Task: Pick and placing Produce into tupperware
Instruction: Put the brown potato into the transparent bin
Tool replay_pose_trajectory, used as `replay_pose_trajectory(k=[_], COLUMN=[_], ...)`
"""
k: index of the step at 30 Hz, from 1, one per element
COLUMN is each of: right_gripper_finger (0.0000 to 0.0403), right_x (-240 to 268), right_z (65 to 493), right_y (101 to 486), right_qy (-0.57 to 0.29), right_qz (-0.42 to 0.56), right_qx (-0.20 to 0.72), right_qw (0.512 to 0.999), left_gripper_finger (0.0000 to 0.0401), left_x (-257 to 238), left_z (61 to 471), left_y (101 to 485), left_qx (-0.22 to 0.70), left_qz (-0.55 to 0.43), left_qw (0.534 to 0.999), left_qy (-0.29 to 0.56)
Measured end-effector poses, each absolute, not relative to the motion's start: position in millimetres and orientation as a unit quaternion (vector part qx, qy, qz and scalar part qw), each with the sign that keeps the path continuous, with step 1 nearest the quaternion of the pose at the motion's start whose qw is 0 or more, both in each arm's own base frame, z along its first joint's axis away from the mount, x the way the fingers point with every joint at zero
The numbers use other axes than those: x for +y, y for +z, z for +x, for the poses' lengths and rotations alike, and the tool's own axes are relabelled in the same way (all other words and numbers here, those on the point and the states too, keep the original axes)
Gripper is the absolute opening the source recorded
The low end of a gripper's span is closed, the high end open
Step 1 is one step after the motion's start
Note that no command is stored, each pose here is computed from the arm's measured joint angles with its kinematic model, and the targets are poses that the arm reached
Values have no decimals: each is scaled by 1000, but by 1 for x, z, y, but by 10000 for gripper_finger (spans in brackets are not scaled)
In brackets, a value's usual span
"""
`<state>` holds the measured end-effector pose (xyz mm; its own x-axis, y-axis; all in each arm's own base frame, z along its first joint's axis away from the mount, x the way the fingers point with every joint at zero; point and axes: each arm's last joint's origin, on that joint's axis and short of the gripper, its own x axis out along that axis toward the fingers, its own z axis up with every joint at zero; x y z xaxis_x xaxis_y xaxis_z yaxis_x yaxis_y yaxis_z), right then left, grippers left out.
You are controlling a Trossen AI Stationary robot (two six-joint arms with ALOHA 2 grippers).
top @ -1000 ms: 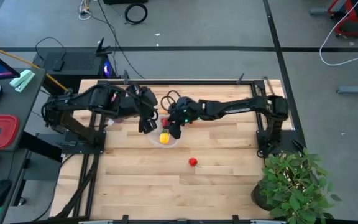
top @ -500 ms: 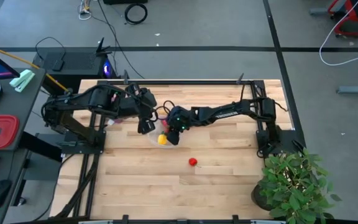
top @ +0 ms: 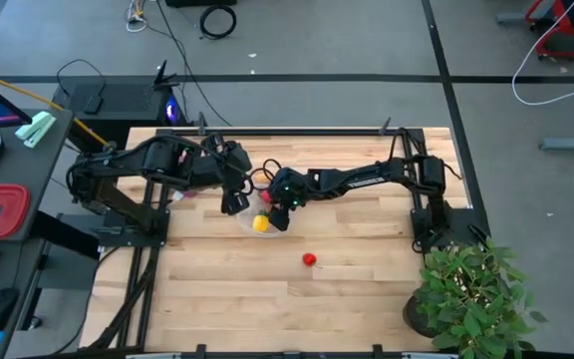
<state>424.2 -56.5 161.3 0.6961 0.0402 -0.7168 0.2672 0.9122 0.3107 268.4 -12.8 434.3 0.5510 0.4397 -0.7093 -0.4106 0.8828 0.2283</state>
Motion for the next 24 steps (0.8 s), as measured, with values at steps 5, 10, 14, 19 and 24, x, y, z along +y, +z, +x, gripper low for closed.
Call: replay_pose_trajectory(k=[5,10,14,19,24], right_gripper_finger=[274,267,256,246,242], right_x=[-56,-50,-34,-2,31], right_z=[422,409,383,338,302], right_y=[167,199,234,277,317], right_qy=[-64,-45,-27,-10,-15], right_qz=[201,204,193,176,126], right_qx=[387,381,416,462,432], right_qw=[898,900,888,869,893], left_gripper_finger=[129,147,181,225,232], left_x=[-13,-9,-2,15,42], left_z=[269,271,278,294,312], left_y=[434,431,421,406,382], left_qx=[406,423,462,510,575], left_qz=[15,34,73,130,152], left_qw=[881,873,853,823,782], left_qy=[242,239,231,214,186])
